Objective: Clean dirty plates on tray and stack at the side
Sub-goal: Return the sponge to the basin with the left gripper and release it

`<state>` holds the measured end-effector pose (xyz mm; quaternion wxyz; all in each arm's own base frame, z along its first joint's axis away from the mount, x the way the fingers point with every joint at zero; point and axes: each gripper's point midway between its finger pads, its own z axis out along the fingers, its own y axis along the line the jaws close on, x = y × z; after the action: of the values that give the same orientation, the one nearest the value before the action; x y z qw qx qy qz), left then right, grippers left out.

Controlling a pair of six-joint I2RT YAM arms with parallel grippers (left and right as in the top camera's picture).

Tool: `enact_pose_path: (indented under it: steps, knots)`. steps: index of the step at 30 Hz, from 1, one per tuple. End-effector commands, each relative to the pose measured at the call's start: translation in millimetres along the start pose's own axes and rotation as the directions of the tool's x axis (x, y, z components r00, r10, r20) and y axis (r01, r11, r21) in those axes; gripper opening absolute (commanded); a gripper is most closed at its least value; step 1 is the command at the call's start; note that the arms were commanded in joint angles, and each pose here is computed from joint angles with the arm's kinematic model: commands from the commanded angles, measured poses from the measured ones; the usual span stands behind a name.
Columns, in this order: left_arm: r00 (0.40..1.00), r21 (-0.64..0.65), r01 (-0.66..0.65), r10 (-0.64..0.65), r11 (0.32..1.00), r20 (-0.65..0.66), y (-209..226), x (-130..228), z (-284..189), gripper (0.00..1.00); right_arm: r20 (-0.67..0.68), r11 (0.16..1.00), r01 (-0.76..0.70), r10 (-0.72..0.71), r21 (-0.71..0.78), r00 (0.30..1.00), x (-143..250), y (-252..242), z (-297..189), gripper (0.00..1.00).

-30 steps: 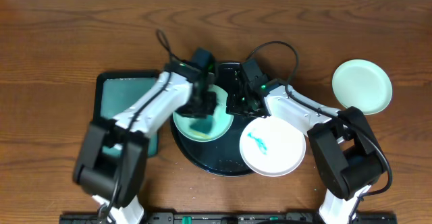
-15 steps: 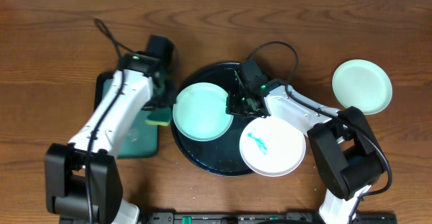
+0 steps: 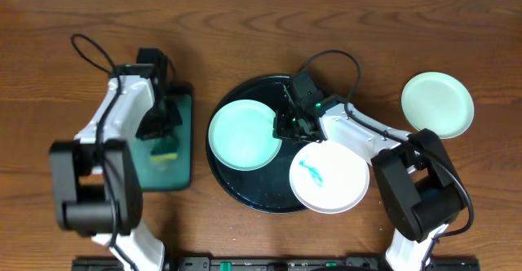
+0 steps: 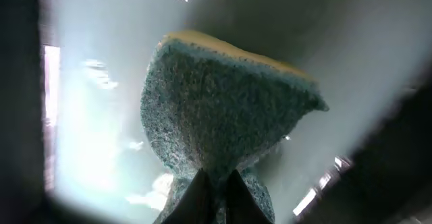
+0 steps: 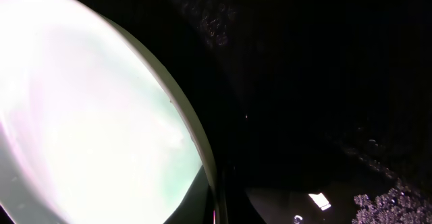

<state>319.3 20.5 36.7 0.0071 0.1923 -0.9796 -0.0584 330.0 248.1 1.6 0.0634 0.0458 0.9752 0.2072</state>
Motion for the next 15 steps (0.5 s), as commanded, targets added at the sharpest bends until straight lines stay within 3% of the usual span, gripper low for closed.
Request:
enact_pose_path:
  steps: [1,4,5,7,8,9,15]
  knots:
    - [0.998,-0.025,0.008,-0.01,1.0,-0.07,-1.2,5.8,27.8,0.08,-0.083,0.999,-0.033,0.036,0.036,0.996,23.3,-14.7,18.1,0.01]
    - [0.997,-0.026,0.007,-0.009,1.0,-0.073,-2.1,4.8,32.2,0.08,-0.085,0.999,-0.033,0.035,0.031,0.996,23.6,-13.9,18.1,0.01]
    - [0.998,-0.024,0.009,-0.01,1.0,-0.067,-2.7,3.5,31.5,0.17,-0.086,0.999,-0.031,0.033,0.029,0.996,23.7,-13.5,18.1,0.01]
    - [0.998,-0.02,0.01,-0.011,1.0,-0.059,-2.6,2.7,28.5,0.6,-0.087,0.999,-0.03,0.033,0.029,0.996,23.9,-13.3,18.1,0.01]
    - [0.998,-0.019,0.01,-0.011,1.0,-0.055,-2.5,2.4,26.6,0.71,-0.087,0.999,-0.031,0.033,0.029,0.996,23.9,-13.3,18.1,0.01]
    - [0.999,-0.017,0.011,-0.012,1.0,-0.051,-2.1,2.5,23.8,0.76,-0.086,0.999,-0.031,0.033,0.029,0.996,23.8,-13.3,18.1,0.01]
    - [0.999,0.014,0.027,-0.027,1.0,0.022,2.8,3.3,-15.1,0.78,-0.086,0.999,-0.031,0.033,0.028,0.996,23.5,-13.2,18.1,0.01]
